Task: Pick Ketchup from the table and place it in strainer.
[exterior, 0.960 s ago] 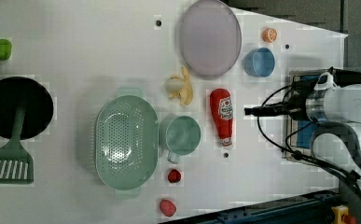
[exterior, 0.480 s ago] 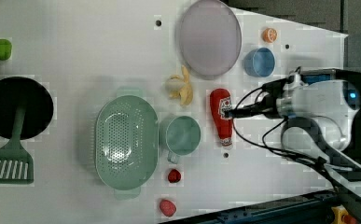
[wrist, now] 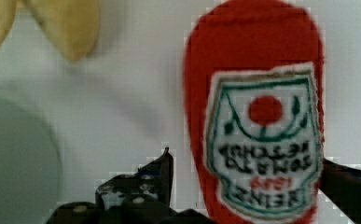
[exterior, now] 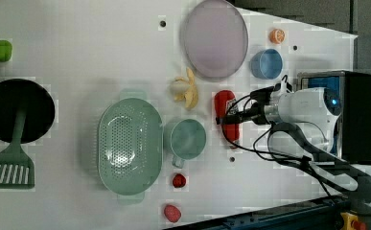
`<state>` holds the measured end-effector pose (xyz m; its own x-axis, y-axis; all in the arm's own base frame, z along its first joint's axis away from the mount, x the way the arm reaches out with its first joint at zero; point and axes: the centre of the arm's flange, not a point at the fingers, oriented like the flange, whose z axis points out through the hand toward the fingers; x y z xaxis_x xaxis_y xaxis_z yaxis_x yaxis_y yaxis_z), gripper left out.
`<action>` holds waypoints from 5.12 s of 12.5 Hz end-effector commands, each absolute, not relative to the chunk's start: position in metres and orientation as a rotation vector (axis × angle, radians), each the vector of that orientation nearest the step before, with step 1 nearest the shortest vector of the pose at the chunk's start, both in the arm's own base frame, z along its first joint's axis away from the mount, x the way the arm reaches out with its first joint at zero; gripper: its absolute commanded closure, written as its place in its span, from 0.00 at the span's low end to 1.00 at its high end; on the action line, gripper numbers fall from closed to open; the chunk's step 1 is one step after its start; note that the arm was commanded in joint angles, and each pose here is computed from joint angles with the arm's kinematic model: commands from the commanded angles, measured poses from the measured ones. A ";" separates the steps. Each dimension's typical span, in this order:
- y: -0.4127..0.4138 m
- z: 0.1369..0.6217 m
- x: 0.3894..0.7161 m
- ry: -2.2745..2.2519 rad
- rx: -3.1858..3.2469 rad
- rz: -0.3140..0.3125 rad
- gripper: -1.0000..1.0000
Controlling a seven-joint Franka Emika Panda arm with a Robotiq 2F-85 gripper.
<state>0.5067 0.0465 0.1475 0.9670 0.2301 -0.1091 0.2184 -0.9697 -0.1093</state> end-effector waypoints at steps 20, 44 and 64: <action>0.221 0.429 0.493 -0.171 -3.139 0.044 0.39; 0.330 0.386 0.503 0.491 -2.964 -0.138 0.00; -0.014 0.595 0.525 1.447 -2.833 0.039 0.00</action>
<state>0.5252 -0.0380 0.5830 0.5240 -0.8517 -0.0052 -0.8498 -0.5232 0.0641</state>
